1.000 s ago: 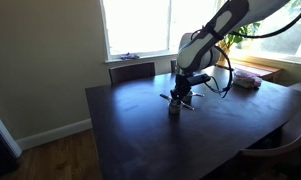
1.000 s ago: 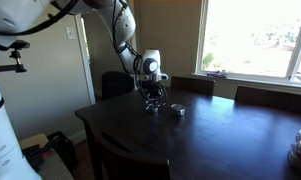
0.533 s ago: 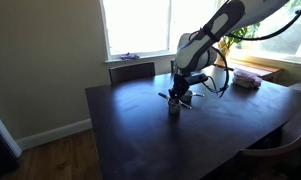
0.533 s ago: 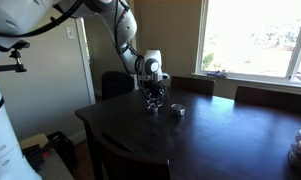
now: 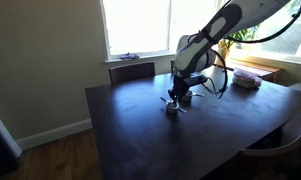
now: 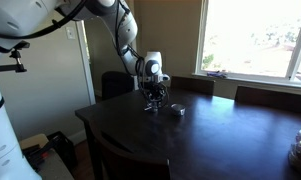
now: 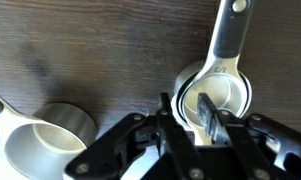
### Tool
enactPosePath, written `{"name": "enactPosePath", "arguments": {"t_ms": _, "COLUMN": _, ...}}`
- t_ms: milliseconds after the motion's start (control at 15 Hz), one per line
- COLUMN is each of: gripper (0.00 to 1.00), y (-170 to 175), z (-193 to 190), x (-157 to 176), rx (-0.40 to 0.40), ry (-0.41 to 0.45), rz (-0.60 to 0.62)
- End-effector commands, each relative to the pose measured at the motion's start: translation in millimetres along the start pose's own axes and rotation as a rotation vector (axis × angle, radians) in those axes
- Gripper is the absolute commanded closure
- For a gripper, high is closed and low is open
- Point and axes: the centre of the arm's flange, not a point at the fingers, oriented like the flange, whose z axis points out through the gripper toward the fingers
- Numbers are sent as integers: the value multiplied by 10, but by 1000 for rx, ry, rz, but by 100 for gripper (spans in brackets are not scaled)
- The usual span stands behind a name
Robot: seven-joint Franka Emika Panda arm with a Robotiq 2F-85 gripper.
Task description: Stack the four measuring cups together
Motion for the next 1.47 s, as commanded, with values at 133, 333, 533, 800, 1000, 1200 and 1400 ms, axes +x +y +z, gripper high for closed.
{"name": "enactPosePath", "arguments": {"t_ms": 133, "gripper": 23, "y": 46, "z": -261, "x": -110, "rx": 2, "ry": -10, "rz": 21}}
{"name": "enactPosePath", "arguments": {"t_ms": 333, "gripper": 2, "y": 59, "z": -331, "x": -98, "rx": -5, "ry": -1, "rz": 80}}
{"name": "enactPosePath", "arguments": {"t_ms": 533, "gripper": 0, "y": 98, "z": -243, "x": -59, "rx": -17, "ry": -15, "rz": 176}}
{"name": "enactPosePath", "arguments": {"t_ms": 800, "gripper": 0, "y": 140, "z": -154, "x": -106, "rx": -21, "ry": -72, "rz": 270}}
{"name": "enactPosePath", "arguments": {"t_ms": 1000, "gripper": 0, "y": 126, "z": -70, "x": -112, "rx": -12, "ry": -89, "rz": 273}}
{"name": "enactPosePath", "arguments": {"t_ms": 1200, "gripper": 0, "y": 106, "z": 38, "x": -79, "rx": -12, "ry": -84, "rz": 265}}
{"name": "enactPosePath", "arguments": {"t_ms": 1400, "gripper": 1, "y": 66, "z": 124, "x": -44, "rx": -20, "ry": -85, "rz": 263}}
